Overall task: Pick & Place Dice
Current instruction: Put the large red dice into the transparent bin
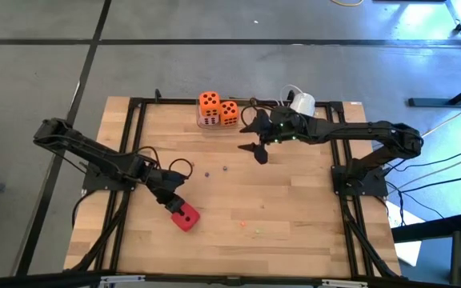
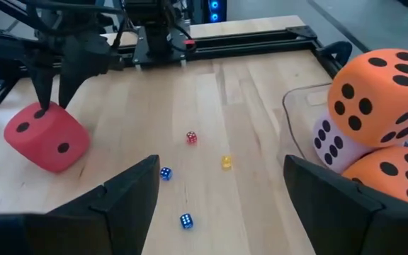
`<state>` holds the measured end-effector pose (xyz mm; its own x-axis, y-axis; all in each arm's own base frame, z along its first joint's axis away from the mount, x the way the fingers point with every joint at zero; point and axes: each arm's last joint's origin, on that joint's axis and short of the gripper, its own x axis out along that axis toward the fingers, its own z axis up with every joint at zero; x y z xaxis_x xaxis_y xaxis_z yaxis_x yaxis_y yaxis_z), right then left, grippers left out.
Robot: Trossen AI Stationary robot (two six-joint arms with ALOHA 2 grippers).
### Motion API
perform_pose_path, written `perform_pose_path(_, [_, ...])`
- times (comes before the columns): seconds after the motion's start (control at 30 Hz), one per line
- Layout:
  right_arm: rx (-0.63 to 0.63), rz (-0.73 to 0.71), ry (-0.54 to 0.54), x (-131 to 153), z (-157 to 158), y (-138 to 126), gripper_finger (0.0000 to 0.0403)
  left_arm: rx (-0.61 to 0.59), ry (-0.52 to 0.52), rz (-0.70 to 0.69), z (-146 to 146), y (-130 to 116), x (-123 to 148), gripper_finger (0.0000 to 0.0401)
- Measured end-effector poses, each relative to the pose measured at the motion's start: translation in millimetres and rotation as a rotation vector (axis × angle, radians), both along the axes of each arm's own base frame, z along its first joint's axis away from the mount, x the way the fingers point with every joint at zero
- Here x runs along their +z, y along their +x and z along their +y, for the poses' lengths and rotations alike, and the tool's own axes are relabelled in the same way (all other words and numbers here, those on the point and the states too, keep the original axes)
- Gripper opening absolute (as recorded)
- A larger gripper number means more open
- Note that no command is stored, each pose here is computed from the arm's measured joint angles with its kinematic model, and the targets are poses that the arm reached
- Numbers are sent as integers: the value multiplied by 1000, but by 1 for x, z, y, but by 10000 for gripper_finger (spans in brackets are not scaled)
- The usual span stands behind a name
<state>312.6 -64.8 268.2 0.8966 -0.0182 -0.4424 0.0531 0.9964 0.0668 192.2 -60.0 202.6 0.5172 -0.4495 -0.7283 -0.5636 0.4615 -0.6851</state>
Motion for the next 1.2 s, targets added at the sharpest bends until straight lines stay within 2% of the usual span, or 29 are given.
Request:
perform_pose_path(0.27, [-2, 1, -6, 0, 0, 0, 300, 12, -7, 18, 0, -1, -1, 147])
perform_pose_path(0.6, [2, 2, -21, 0, 0, 0, 300, 16, -13, 17, 0, -1, 0, 272])
perform_pose_path(0.73, [-10, 4, -30, 0, -1, 0, 300, 20, -10, 22, 0, 0, -1, 308])
perform_pose_path(0.83, [-49, 10, -48, 0, -2, 0, 300, 33, -8, 3, 0, 3, -1, 316])
perform_pose_path(1.0, [-74, 15, -61, -1, -3, -1, 300, 53, -27, -105, -6, 10, 7, 317])
perform_pose_path(1.2, [-71, 16, -67, -1, -3, -1, 300, 62, -4, 21, -10, 0, -1, 317])
